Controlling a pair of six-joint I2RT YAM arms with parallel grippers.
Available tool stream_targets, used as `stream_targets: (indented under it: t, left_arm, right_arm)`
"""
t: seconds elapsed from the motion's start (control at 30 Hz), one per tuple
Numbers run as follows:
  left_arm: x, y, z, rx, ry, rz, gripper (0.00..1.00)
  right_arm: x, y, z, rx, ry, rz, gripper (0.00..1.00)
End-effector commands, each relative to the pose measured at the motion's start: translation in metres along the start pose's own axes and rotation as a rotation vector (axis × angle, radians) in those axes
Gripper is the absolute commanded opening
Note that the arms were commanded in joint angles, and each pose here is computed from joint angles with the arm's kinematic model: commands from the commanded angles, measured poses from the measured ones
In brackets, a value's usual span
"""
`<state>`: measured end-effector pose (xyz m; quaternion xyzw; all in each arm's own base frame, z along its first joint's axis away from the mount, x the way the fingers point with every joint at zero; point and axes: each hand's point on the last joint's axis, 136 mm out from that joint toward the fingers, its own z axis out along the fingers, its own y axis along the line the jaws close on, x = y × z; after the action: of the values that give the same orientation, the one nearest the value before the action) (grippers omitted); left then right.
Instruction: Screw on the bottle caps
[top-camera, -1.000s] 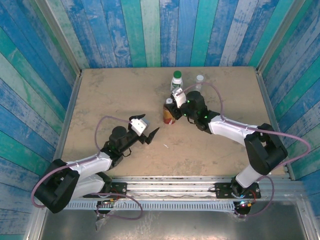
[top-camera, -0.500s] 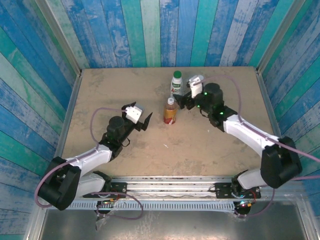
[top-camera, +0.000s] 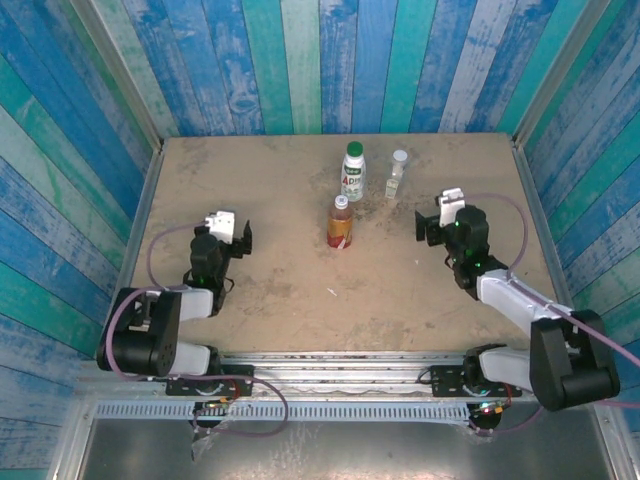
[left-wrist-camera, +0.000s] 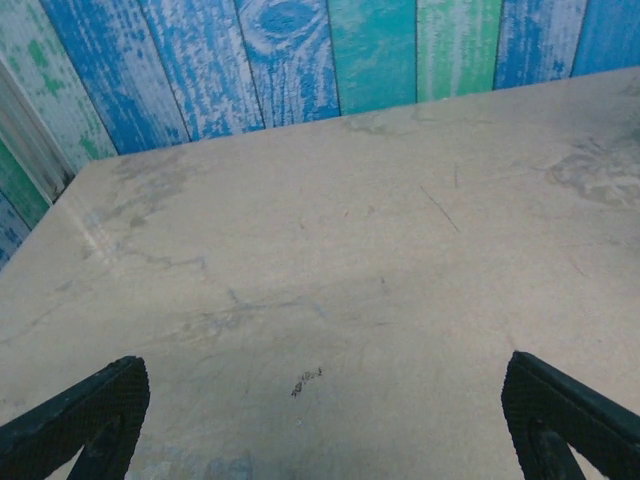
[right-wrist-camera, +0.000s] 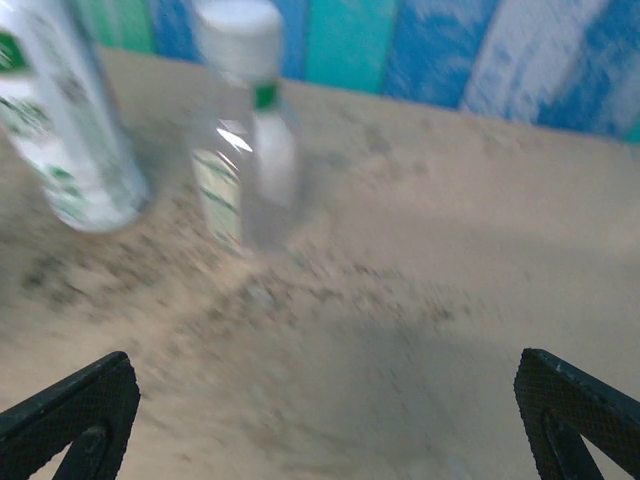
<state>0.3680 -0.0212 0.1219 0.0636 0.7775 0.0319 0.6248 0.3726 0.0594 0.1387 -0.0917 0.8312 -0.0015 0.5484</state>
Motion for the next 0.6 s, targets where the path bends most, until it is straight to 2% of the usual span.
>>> stream_targets:
  t: [0.0, 0.1, 0.17, 0.27, 0.57]
  left_arm:
    - [-0.013, 0.007, 0.012, 0.025, -0.055, -0.092, 0.94]
    - [-0.011, 0.015, 0.007, -0.003, -0.103, -0.119, 0.94]
    - [-0.007, 0.013, 0.01, 0.009, -0.069, -0.115, 0.94]
    - [-0.005, 0.023, 0.012, -0.043, -0.056, -0.141, 0.94]
    - [-0.004, 0.03, 0.013, -0.085, -0.054, -0.157, 0.94]
  right_arm:
    - [-0.002, -0.019, 0.008, 0.082, -0.029, -0.006, 1.0]
    - [0.008, -0.025, 0.016, 0.106, -0.065, -0.016, 1.0]
    - [0.017, -0.028, 0.022, 0.104, -0.072, -0.014, 1.0]
    - [0.032, -0.033, 0.035, 0.079, -0.056, 0.03, 1.0]
    - [0.034, -0.037, 0.037, 0.048, -0.038, 0.056, 1.0]
